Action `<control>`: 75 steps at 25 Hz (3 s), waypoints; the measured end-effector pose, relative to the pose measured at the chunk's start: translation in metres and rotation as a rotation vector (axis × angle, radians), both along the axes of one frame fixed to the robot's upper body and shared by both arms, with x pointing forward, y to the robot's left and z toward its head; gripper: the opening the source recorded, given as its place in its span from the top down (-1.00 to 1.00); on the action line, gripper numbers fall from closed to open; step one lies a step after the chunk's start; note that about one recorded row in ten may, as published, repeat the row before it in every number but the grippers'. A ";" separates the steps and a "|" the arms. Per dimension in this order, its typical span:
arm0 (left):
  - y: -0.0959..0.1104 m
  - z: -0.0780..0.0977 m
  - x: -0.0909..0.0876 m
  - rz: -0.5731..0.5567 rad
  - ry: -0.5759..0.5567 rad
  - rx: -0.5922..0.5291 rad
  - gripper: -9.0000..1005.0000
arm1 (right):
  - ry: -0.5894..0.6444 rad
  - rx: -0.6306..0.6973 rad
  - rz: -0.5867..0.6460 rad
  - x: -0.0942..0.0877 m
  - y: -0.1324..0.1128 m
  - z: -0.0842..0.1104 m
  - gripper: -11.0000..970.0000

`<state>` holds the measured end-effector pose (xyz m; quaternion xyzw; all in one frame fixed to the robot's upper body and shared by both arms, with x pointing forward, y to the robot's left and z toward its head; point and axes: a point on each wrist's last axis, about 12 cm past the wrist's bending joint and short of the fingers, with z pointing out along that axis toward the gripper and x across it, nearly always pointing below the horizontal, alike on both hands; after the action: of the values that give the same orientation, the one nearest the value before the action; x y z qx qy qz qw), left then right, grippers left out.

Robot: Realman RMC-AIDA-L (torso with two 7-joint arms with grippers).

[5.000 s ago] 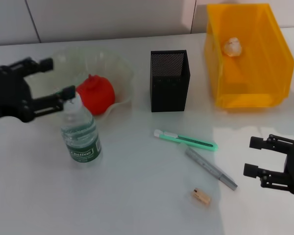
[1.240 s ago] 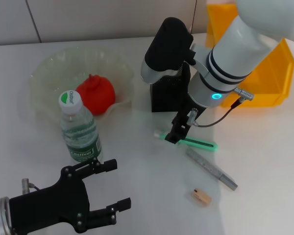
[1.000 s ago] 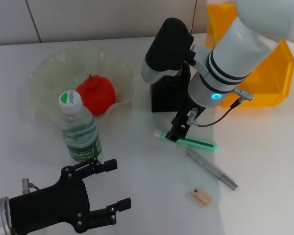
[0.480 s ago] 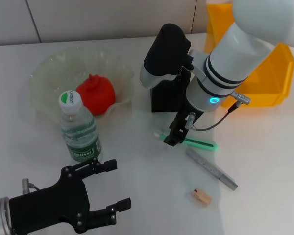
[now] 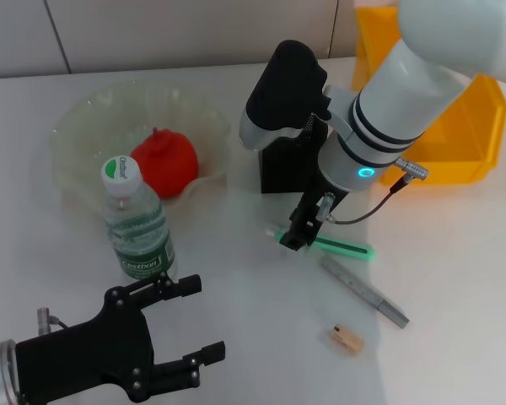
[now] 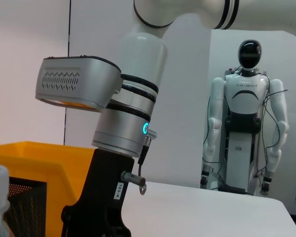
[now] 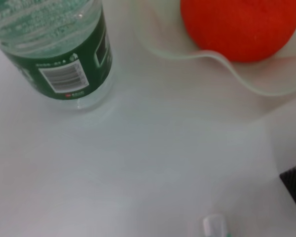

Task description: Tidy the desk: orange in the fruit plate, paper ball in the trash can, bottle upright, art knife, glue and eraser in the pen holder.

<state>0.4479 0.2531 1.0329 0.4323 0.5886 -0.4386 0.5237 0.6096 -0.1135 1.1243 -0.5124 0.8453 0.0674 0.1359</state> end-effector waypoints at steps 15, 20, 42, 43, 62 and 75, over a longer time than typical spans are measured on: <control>0.000 0.000 0.000 0.001 0.001 0.000 -0.60 | 0.003 -0.010 0.001 0.000 -0.001 -0.004 0.22; 0.000 0.000 -0.001 0.002 0.002 0.000 -0.60 | 0.006 -0.016 -0.001 0.001 0.000 -0.006 0.23; 0.002 0.001 -0.002 0.006 0.001 -0.008 -0.60 | -0.073 0.218 -0.001 -0.008 -0.015 0.049 0.64; 0.002 0.001 -0.002 0.006 0.001 -0.008 -0.60 | -0.093 0.256 -0.012 -0.009 -0.020 0.057 0.64; -0.001 0.002 0.001 -0.009 -0.004 -0.011 -0.60 | -0.683 1.158 -0.144 -0.018 -0.148 0.067 0.63; -0.001 0.002 0.001 -0.011 -0.008 -0.009 -0.60 | -0.701 1.153 -0.167 -0.012 -0.125 -0.002 0.53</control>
<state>0.4494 0.2520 1.0353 0.4349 0.5821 -0.4426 0.5255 0.5974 -0.2386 1.1219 -0.2826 0.6170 0.3266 0.6578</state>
